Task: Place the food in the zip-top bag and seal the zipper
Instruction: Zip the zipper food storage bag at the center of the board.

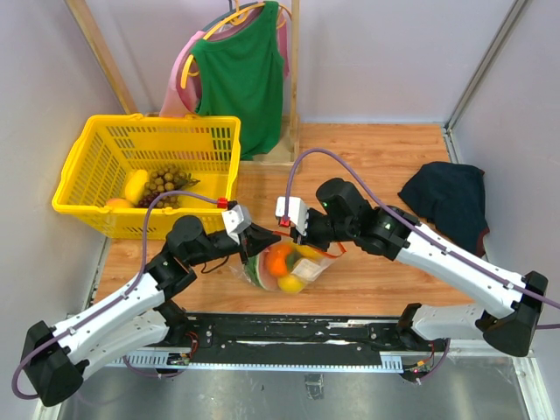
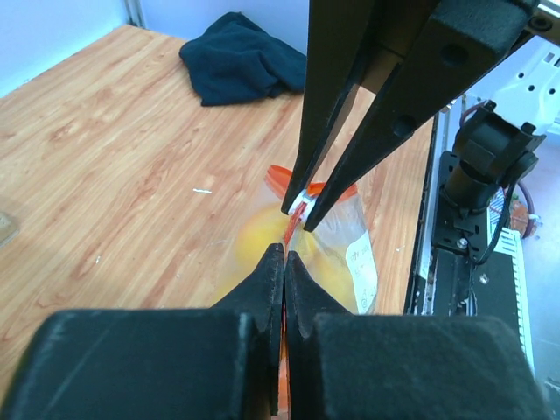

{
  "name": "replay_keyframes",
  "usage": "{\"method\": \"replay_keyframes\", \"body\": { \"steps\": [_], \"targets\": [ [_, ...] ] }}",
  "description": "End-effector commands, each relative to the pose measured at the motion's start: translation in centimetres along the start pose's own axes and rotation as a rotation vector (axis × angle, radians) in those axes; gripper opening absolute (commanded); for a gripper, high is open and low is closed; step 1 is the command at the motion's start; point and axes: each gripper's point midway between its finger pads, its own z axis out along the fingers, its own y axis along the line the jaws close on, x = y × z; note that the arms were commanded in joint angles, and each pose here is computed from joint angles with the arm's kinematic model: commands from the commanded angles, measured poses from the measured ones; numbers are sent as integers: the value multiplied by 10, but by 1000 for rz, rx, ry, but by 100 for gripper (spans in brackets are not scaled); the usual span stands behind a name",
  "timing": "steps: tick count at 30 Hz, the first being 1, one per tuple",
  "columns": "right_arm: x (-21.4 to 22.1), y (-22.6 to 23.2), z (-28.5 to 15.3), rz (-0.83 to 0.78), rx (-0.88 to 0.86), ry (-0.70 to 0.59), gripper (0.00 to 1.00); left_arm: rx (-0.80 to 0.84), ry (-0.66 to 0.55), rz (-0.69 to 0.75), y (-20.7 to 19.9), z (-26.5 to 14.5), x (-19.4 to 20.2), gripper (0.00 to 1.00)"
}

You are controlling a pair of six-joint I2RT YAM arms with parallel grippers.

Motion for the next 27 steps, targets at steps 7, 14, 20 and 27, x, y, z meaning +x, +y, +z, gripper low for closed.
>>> {"method": "replay_keyframes", "body": {
  "steps": [7, 14, 20, 27],
  "targets": [
    [39, -15, -16, 9, 116, 184, 1, -152, -100, -9, 20, -14, -13, 0],
    [48, -26, -25, 13, 188, 242, 1, -258, -39, -98, 34, -21, 16, 0],
    [52, -31, -33, 15, 227, 274, 1, -376, 0, -155, 49, -32, 35, 0],
    [35, -17, -22, 26, 123, 202, 1, -363, 9, -127, 48, -32, 32, 5]
  ]
}}
